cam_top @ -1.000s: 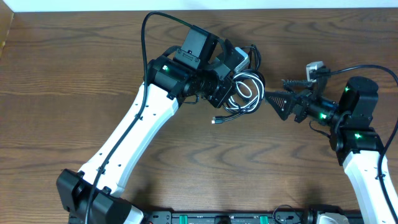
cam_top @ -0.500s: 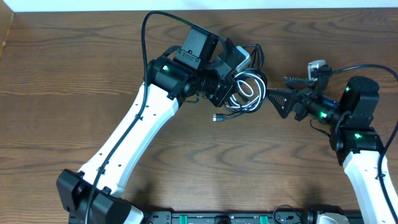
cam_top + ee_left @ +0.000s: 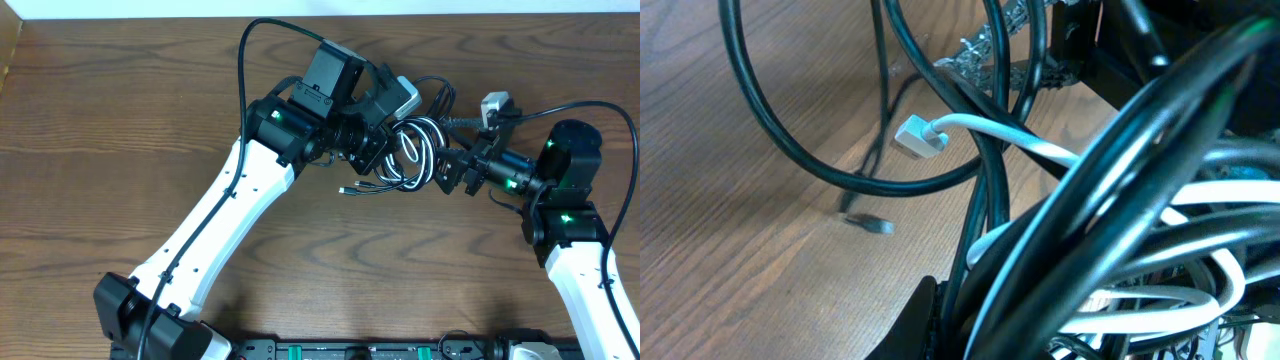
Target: Untangle cables
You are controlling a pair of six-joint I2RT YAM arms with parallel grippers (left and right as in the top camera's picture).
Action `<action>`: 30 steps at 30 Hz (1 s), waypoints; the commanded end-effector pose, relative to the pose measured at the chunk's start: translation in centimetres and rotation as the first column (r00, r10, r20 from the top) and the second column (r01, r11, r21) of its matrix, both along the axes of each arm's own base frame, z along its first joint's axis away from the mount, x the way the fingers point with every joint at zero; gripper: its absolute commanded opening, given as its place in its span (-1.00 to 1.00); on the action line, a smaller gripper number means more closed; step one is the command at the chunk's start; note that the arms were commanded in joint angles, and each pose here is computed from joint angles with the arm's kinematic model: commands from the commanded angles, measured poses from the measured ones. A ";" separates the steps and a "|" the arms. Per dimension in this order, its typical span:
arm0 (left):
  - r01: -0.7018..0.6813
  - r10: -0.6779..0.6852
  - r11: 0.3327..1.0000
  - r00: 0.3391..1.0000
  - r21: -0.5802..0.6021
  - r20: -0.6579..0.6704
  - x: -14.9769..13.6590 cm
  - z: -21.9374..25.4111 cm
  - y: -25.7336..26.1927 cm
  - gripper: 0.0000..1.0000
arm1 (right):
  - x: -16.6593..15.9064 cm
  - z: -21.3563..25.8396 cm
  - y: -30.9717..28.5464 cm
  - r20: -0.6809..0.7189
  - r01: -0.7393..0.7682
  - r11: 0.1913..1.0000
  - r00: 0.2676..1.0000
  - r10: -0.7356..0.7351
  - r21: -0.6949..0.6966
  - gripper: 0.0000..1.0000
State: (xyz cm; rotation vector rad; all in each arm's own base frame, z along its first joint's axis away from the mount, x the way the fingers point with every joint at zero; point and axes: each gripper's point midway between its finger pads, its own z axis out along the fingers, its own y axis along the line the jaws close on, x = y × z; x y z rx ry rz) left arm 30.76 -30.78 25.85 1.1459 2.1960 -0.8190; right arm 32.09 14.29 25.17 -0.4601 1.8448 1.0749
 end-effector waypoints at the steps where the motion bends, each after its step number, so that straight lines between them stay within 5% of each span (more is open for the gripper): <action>1: 0.031 -0.030 0.998 0.999 -0.055 0.032 -0.7 2.1 -0.5 -0.85 | -0.7 0.7 1.2 0.034 -0.058 0.998 0.998 0.058 0.005 0.93; 4: 0.031 -0.030 0.998 0.999 -0.054 0.031 -0.7 2.1 -0.4 -0.85 | -0.7 1.1 1.4 0.039 -0.062 0.998 0.997 0.061 0.017 0.71; 6: 0.033 -0.031 0.998 0.999 -0.055 0.032 -0.7 2.1 -0.5 -0.85 | -0.7 1.2 1.5 0.045 -0.064 0.998 0.997 0.063 0.018 0.22; 8: 0.033 -0.031 0.998 0.999 -0.054 0.032 -0.7 2.1 -0.5 -0.85 | -0.7 1.2 1.5 0.045 -0.064 0.998 0.997 0.063 0.018 -0.59; 10: 0.032 -0.031 0.998 0.999 -0.052 0.031 -0.7 2.1 -0.4 -0.85 | -0.6 1.2 1.4 0.045 -0.057 0.998 0.997 0.056 0.016 -0.98; 16: -0.043 0.041 0.997 0.998 0.057 0.038 0.0 0.5 1.2 -0.85 | 0.5 -0.4 0.4 -0.018 0.047 0.999 0.999 -0.047 -0.021 -0.98; 23: -0.116 0.110 0.977 0.993 0.178 0.046 0.4 -1.1 3.4 -0.85 | 2.7 -5.9 -4.7 -0.216 0.381 0.903 0.882 -0.419 -0.198 -0.98; 30: -0.174 0.163 0.942 0.985 0.286 0.061 0.6 -2.3 5.5 -0.85 | 2.7 -7.0 -6.0 -0.237 0.437 0.864 0.837 -0.493 -0.251 -0.98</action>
